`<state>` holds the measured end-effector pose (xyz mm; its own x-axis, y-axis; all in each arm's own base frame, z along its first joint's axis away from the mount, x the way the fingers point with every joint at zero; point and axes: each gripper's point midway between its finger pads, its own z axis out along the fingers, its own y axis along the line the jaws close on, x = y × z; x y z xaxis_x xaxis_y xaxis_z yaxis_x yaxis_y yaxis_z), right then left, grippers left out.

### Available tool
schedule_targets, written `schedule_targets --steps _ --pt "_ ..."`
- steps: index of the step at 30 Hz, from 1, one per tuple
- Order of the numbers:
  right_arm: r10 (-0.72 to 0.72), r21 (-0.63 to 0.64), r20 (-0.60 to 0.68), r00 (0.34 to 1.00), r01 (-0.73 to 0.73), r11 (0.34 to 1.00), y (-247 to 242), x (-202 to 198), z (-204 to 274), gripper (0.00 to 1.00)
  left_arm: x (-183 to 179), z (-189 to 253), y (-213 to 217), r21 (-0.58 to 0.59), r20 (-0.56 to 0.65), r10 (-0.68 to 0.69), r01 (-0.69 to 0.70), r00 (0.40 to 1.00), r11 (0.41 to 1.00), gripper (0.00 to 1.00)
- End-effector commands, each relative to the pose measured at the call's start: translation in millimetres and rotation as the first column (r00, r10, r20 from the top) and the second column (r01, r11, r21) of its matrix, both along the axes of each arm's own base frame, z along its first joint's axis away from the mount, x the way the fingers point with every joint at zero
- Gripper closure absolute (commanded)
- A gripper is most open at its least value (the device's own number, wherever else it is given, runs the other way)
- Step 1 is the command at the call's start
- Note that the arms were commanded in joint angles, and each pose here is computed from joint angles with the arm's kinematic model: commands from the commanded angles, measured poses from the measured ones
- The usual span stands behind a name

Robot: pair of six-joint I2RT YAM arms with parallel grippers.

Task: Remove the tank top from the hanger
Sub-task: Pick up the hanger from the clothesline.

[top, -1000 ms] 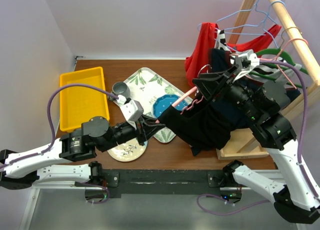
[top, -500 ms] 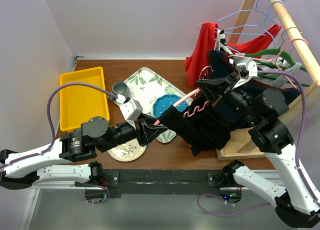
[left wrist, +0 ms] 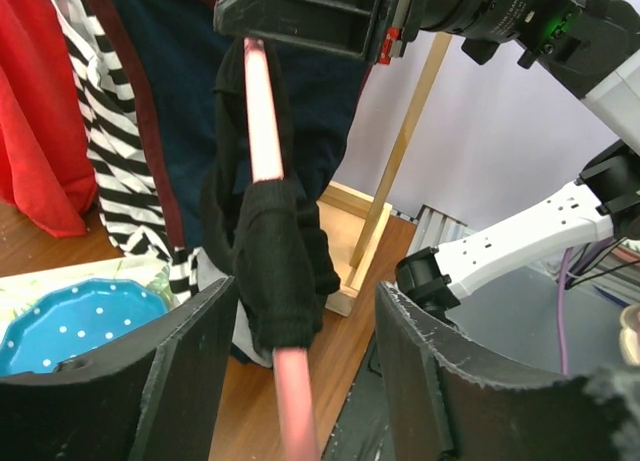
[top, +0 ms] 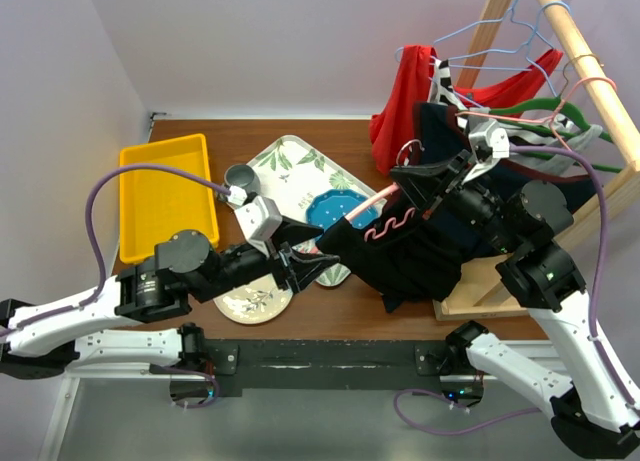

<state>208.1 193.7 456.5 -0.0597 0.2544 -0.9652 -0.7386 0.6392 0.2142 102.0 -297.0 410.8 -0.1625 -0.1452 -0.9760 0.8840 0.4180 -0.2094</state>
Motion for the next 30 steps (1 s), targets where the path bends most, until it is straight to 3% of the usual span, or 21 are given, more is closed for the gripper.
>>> schedule_targets --steps 1,2,4,6,8,9,12,15,18,19,27,29,30 --pt "-0.004 0.035 0.055 0.998 0.002 0.999 -3.8 -4.8 17.5 1.0 3.3 20.4 -3.5 -0.005 0.064 0.006 -0.006 0.998 1.0 0.42" --pt "-0.002 0.032 0.05 0.999 0.001 0.999 -3.0 -4.3 16.2 1.0 4.2 19.3 -6.4 0.002 0.068 0.006 -0.007 0.998 1.0 0.55" --pt "-0.007 0.023 0.039 0.999 0.006 1.0 -3.2 -2.7 12.8 1.0 4.3 22.3 -7.8 0.001 0.075 0.004 -0.004 0.997 1.0 0.64" --pt "-0.016 0.018 0.03 0.999 0.016 1.0 -4.1 -1.1 10.0 1.0 4.4 25.2 -8.2 -0.003 0.078 0.004 -0.004 0.997 1.0 0.64" --pt "-0.018 0.011 0.026 0.999 0.018 1.0 -4.2 -0.6 7.8 1.0 5.9 27.5 -6.1 -0.009 0.079 0.016 -0.015 0.997 1.0 0.52" --pt "-0.02 0.007 0.022 1.0 0.02 1.0 -4.1 0.1 6.3 1.0 7.9 27.1 -5.1 -0.007 0.079 0.028 -0.027 0.996 1.0 0.51" --pt "-0.022 0.003 0.018 1.0 0.022 1.0 -3.9 1.1 5.1 1.0 8.4 31.1 -2.6 -0.018 0.087 0.034 -0.033 0.996 0.999 0.58" --pt "-0.02 -0.003 0.011 1.0 0.02 1.0 -3.1 2.1 3.0 1.0 7.7 32.1 -3.0 -0.018 0.089 0.03 -0.028 0.996 0.999 0.69" --pt "-0.02 -0.007 0.005 1.0 0.02 1.0 -2.2 3.4 1.1 1.0 7.2 31.6 -5.0 -0.011 0.097 0.023 -0.022 0.995 1.0 0.87" --pt "-0.019 -0.007 0.006 1.0 0.019 1.0 -2.2 3.0 1.7 1.0 6.8 30.6 -6.6 -0.006 0.098 0.018 -0.017 0.995 1.0 1.0" --pt "-0.034 -0.027 -0.008 0.999 0.034 0.999 -3.3 6.7 -5.0 1.0 7.1 30.4 -5.1 -0.009 0.086 0.023 -0.022 0.996 1.0 1.0" --pt "-0.036 -0.031 -0.015 0.999 0.035 0.999 -3.0 7.7 -7.5 1.0 7.7 29.7 -3.1 -0.016 0.081 0.03 -0.029 0.996 0.999 0.74" --pt "-0.032 -0.03 -0.016 0.999 0.032 0.999 -2.3 7.3 -8.4 1.0 8.2 29.6 -2.4 -0.02 0.078 0.035 -0.033 0.996 0.999 0.66"
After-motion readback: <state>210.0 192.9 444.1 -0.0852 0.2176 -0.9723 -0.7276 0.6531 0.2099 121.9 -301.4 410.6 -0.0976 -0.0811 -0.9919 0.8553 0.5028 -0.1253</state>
